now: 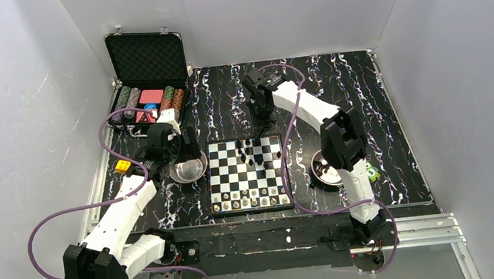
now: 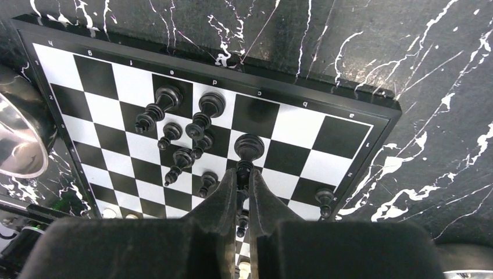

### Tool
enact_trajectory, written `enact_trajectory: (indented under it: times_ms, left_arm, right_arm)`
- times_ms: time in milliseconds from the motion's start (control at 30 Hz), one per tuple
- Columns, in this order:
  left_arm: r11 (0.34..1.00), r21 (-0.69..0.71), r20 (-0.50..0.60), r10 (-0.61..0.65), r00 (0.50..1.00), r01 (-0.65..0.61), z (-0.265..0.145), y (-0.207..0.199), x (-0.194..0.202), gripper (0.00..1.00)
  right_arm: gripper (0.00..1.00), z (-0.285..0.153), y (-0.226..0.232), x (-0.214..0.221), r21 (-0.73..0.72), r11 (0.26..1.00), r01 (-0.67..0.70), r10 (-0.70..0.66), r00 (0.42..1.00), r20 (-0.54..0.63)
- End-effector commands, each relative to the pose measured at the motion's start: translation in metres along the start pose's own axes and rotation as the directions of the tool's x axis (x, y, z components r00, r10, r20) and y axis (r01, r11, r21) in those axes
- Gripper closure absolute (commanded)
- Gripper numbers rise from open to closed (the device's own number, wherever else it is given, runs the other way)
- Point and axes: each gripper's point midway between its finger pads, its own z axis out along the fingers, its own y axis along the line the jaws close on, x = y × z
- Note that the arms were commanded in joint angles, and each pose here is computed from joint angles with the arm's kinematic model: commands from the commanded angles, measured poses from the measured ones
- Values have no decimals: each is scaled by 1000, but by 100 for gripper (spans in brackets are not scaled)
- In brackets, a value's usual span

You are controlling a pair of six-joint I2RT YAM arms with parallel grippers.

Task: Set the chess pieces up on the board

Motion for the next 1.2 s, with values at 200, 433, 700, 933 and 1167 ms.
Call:
enact_trajectory:
  times_ms: [200, 433, 700, 933, 1167]
  left_arm:
    - [1000, 2, 15, -1, 1000, 1, 0, 1, -3, 17]
    - [1000, 7, 11, -1, 1000, 1, 0, 0, -2, 17]
    - [1000, 10, 12, -1, 1000, 1, 0, -1, -2, 16]
    - [1000, 11, 12, -1, 1000, 1, 0, -1, -2, 17]
    - [1000, 14, 10, -1, 1000, 1, 0, -1, -2, 17]
  right_arm:
    - [99, 8, 3, -8, 32, 999, 12, -13, 1000, 8]
    - [99, 18, 3, -9, 41, 999, 7, -7, 1000, 0]
    - [99, 22, 5, -12, 39, 999, 6, -6, 1000, -5]
    - [99, 21, 5, -8, 39, 999, 15, -15, 1000, -14]
    - [98, 20, 3, -2, 45, 999, 21, -20, 999, -25]
